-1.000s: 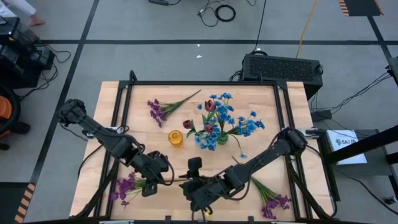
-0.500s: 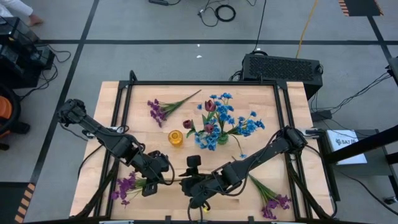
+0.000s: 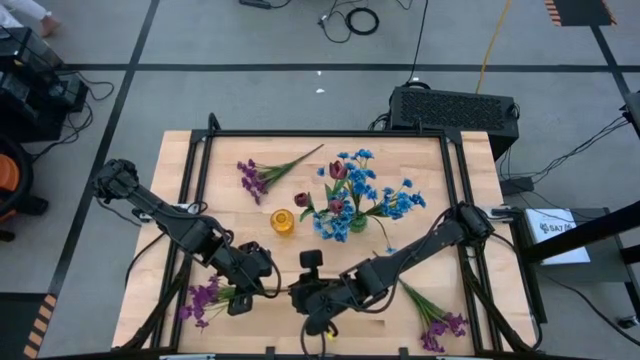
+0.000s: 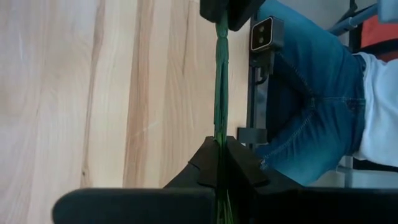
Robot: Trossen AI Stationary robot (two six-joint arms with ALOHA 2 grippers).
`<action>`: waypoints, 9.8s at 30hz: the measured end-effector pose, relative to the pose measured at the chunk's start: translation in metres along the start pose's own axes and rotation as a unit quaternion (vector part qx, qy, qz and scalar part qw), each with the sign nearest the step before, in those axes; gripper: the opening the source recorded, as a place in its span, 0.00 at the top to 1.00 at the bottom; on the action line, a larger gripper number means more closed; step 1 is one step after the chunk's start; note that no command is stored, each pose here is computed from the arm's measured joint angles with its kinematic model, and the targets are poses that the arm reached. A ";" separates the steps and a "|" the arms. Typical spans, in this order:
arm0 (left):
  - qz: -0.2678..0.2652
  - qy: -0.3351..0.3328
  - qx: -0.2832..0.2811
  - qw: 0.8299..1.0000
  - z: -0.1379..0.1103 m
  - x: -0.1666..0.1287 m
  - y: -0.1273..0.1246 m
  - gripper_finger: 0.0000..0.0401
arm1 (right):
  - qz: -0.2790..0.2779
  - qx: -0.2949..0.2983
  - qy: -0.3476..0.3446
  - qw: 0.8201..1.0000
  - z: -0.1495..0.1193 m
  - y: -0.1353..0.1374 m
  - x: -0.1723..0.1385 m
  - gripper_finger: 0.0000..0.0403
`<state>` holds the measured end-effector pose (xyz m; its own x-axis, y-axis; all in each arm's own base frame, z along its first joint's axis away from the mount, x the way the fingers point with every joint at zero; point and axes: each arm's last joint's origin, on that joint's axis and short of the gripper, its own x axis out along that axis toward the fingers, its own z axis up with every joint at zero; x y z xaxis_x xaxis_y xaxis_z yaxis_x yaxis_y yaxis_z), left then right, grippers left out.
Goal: Sort flowers into vase by color
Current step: Put the bottom left purple flowers into the yellow vase, then put the bottom purple flowers into the yellow vase
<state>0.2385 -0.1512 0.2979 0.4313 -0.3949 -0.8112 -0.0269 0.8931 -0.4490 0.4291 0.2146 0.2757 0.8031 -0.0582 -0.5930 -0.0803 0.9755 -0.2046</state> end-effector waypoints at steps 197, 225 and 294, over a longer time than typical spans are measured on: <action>0.211 -0.575 0.002 0.790 -0.057 -0.037 0.141 0.95 | 0.026 0.118 -0.413 0.903 -0.046 -0.037 -0.174 0.58; 0.239 -0.526 -0.047 0.815 -0.045 0.004 0.162 0.95 | 0.024 0.114 -0.412 0.904 -0.046 -0.037 -0.174 0.58; 0.083 -0.415 -0.026 0.905 -0.097 -0.069 0.138 0.27 | 0.031 0.119 -0.397 0.909 -0.048 -0.035 -0.172 0.58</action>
<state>0.1181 -0.0216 0.2555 0.9464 0.0612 -0.3171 -0.1866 0.9050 -0.3823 0.2656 0.1801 0.3471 0.9820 0.0782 0.1718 -0.0865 0.9954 0.0411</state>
